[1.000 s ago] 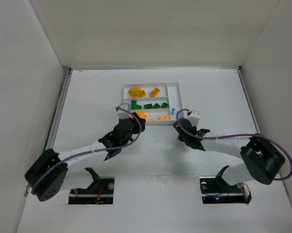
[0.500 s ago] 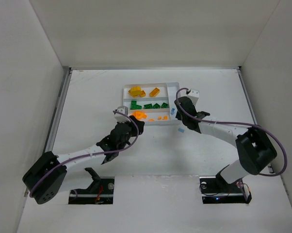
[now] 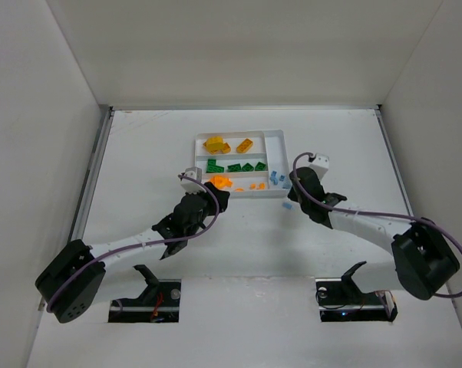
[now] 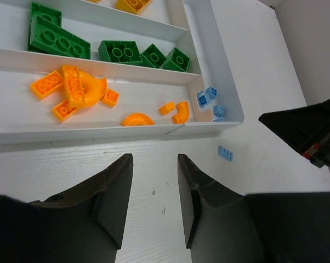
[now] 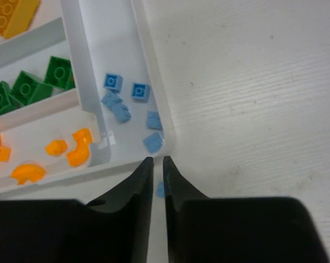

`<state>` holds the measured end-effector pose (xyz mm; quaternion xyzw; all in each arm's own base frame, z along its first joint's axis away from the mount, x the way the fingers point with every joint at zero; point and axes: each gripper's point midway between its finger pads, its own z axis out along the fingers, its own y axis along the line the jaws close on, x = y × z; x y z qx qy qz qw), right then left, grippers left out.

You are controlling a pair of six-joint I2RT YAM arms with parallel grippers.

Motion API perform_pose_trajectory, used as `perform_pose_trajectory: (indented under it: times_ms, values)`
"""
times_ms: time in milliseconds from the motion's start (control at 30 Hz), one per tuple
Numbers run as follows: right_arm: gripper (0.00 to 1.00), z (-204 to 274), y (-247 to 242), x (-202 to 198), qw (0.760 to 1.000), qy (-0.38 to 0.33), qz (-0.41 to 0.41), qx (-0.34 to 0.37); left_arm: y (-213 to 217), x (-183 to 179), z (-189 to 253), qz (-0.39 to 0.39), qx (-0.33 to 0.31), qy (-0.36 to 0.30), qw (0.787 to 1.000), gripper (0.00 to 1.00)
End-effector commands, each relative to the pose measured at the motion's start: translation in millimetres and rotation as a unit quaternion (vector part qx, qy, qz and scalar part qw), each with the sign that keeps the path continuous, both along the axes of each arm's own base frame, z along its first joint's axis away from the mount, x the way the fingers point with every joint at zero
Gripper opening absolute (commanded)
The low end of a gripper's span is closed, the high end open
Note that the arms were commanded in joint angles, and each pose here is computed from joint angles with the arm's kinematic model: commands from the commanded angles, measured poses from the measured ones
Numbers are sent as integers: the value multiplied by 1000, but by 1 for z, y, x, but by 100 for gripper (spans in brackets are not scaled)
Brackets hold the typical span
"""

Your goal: Sort the legos into containers by color

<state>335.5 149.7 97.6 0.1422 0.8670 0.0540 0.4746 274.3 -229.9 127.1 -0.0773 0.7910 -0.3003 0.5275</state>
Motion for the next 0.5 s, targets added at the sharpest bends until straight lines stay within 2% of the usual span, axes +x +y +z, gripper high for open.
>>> perform_pose_trajectory:
  times_ms: [0, 133, 467]
  values:
    - [15, -5, -5, -9, 999, -18, -30, 42, -5, 2, 12, -5, -31, -14, 999, 35]
    - [6, -33, 0, -14, 998, 21, -18, 48, -5, 3, 10, -2, -32, -12, 999, 34]
    - [6, -54, 12, 5, 999, 33, -4, 37, -5, 2, 11, -4, -33, -14, 999, 34]
